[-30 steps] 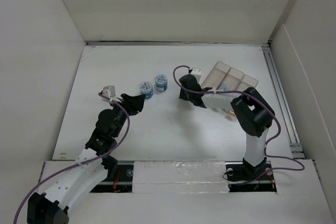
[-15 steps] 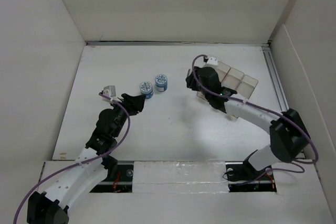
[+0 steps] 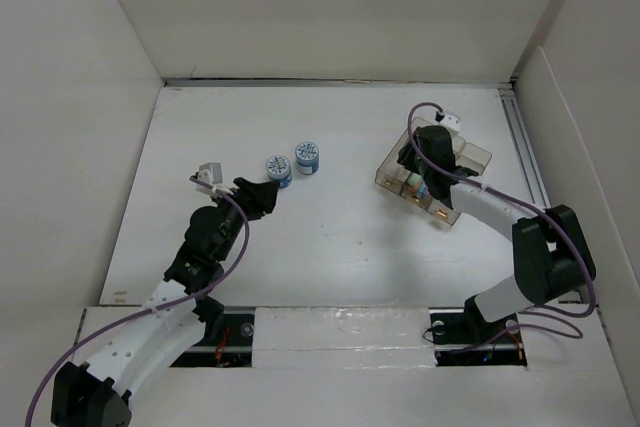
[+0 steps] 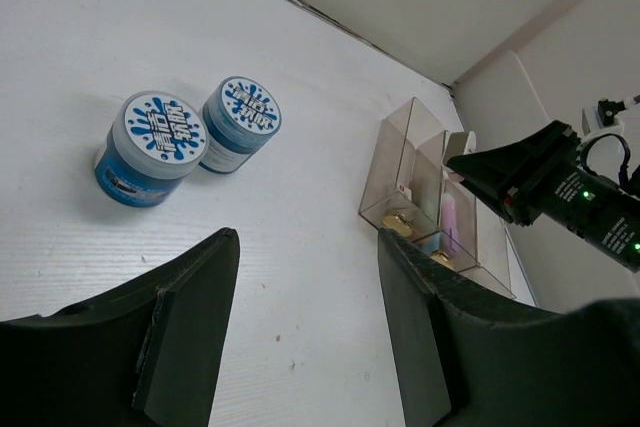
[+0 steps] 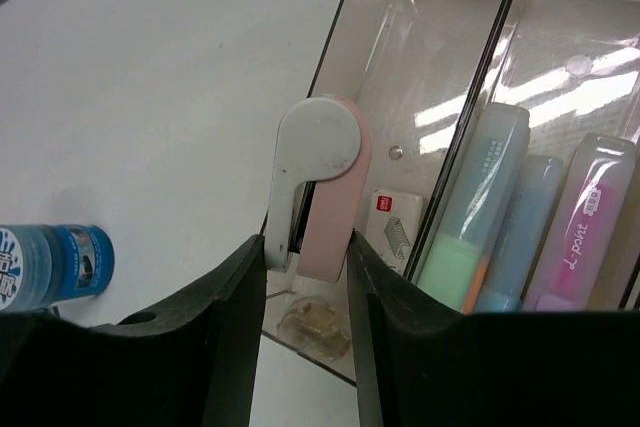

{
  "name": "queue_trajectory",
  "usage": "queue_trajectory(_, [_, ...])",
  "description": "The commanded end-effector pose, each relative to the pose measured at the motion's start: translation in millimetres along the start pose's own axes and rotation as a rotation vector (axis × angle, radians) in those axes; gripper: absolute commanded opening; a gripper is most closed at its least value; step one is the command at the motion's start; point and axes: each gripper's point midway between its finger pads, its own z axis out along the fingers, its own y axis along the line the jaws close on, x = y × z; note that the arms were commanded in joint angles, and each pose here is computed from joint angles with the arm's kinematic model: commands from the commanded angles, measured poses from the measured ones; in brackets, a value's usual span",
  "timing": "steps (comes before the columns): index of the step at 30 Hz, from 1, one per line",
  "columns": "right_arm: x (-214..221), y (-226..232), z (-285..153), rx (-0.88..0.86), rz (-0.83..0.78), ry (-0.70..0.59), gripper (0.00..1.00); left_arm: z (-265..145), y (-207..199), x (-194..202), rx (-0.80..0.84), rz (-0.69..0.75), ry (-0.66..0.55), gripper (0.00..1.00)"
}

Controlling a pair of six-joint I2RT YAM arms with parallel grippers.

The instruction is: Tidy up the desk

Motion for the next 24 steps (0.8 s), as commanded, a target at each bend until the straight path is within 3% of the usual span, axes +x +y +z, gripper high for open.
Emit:
queue_trajectory(1, [-18, 16, 1, -0.060, 0.044, -0.040, 0.22, 0, -24, -28, 0.066, 0.000, -0.074, 0.53])
queue_trajectory(4, [-18, 13, 4, -0.051, 0.049, -0.032, 0.37, -1, -25, -28, 0.075, -0.002, -0.080, 0.53])
queue_trajectory(5, [-17, 13, 5, -0.050, 0.049, -0.031, 0.51, -1, -24, -28, 0.071, -0.003, -0.078, 0.53])
queue_trajectory(9, [-19, 12, 0, -0.051, 0.054, -0.034, 0.74, -1, -27, -28, 0.079, -0.003, -0.075, 0.53])
queue_trajectory(12, [-26, 23, -10, -0.080, 0.034, -0.064, 0.78, -1, -26, -28, 0.075, -0.004, -0.075, 0.54])
queue_trajectory(14, [-26, 46, -21, -0.143, -0.004, -0.077, 0.60, -2, -27, -28, 0.082, -0.006, -0.073, 0.54])
queue_trajectory(15, [-26, 67, -28, -0.191, -0.050, -0.089, 0.27, -1, -26, -28, 0.080, -0.006, -0.078, 0.54])
queue_trajectory(16, [-26, 67, -29, -0.192, -0.051, -0.089, 0.27, -1, -26, -27, 0.079, -0.006, -0.077, 0.54])
queue_trajectory(17, [-13, 85, -32, -0.236, -0.085, -0.064, 0.14, -1, -25, -28, 0.078, -0.008, -0.080, 0.54])
queue_trajectory(18, [-7, 97, -33, -0.274, -0.143, -0.055, 0.08, -1, -25, -27, 0.075, -0.007, -0.077, 0.54])
queue_trajectory(19, [2, 108, -33, -0.307, -0.178, -0.037, 0.08, -1, -26, -28, 0.076, -0.007, -0.076, 0.54])
queue_trajectory(20, [21, 127, -30, -0.347, -0.226, 0.017, 0.11, -2, -26, -28, 0.078, -0.007, -0.076, 0.54])
queue_trajectory(24, [76, 154, -14, -0.361, -0.352, 0.155, 0.63, -2, -24, -29, 0.071, -0.006, -0.086, 0.54])
